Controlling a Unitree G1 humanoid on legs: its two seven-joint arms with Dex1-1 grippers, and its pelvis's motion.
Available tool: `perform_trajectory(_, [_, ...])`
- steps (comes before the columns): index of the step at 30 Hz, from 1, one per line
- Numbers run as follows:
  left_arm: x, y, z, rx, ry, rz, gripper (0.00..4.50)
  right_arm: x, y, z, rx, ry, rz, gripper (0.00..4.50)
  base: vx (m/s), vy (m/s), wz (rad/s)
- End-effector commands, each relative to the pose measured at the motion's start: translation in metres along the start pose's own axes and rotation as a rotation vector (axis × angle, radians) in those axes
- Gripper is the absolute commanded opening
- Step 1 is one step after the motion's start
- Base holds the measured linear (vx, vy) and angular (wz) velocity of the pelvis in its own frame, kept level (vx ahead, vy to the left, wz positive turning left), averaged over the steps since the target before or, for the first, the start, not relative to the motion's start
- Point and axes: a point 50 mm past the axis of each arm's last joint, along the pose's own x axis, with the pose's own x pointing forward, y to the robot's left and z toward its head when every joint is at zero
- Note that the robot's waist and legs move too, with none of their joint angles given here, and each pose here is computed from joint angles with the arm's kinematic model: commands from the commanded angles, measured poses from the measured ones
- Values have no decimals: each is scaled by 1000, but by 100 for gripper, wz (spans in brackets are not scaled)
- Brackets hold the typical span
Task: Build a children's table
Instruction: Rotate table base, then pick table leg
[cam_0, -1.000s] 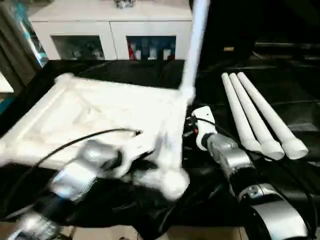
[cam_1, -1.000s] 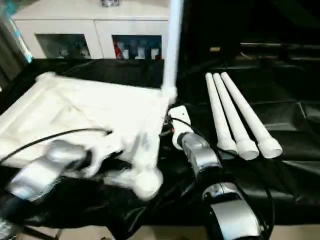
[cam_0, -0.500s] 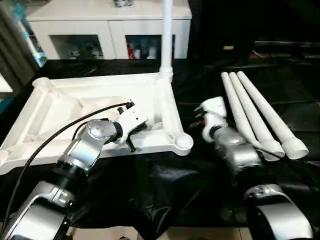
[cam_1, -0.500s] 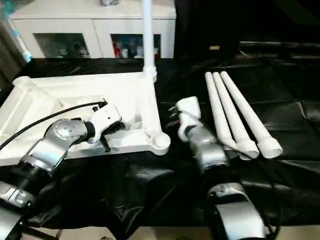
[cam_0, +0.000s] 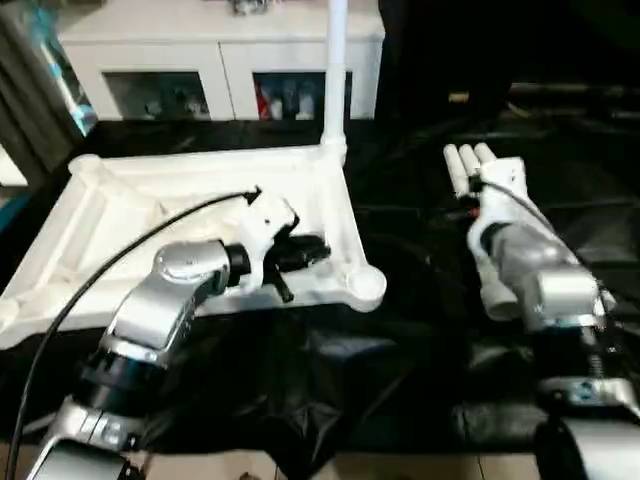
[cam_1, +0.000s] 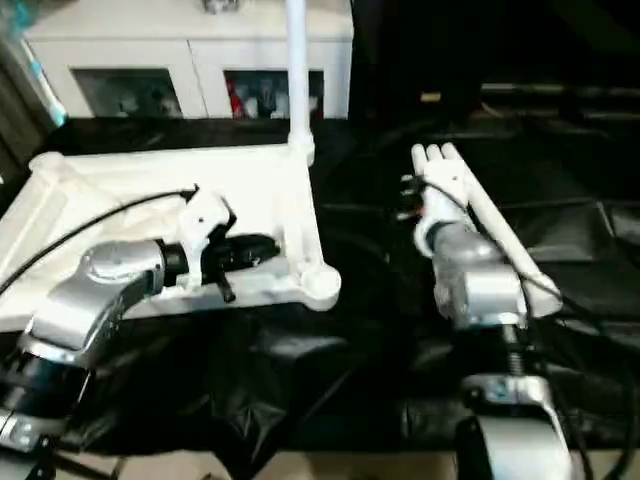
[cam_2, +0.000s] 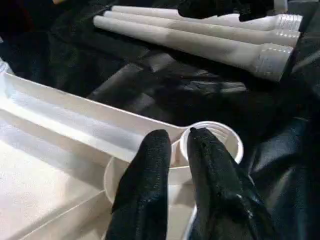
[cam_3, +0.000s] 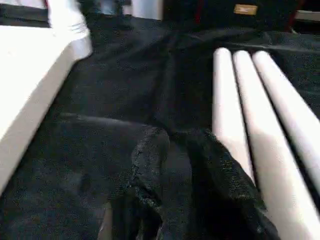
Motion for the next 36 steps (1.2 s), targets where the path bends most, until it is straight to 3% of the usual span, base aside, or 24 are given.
perform_trajectory(1, [-4,-5,2,-8,12,-35,123,-7,-4,6,-10,37,-21,134,0,0,0])
perform_trajectory(9, [-9,-20,13,-18,13,-134,180,-14,-12,7,-11,135,-60,204,0,0,0])
perform_trajectory(23, [-11,-26,24,-8,44,-179,295,-12,-13,6,2,232,-71,318,0,0,0])
perform_trajectory(24, [-11,-27,24,-6,45,-179,319,-12,-13,6,0,237,-73,341,0,0,0])
perform_trajectory(36, [-11,-32,21,10,77,-223,335,1,-27,-10,19,342,-120,350,0,0,0])
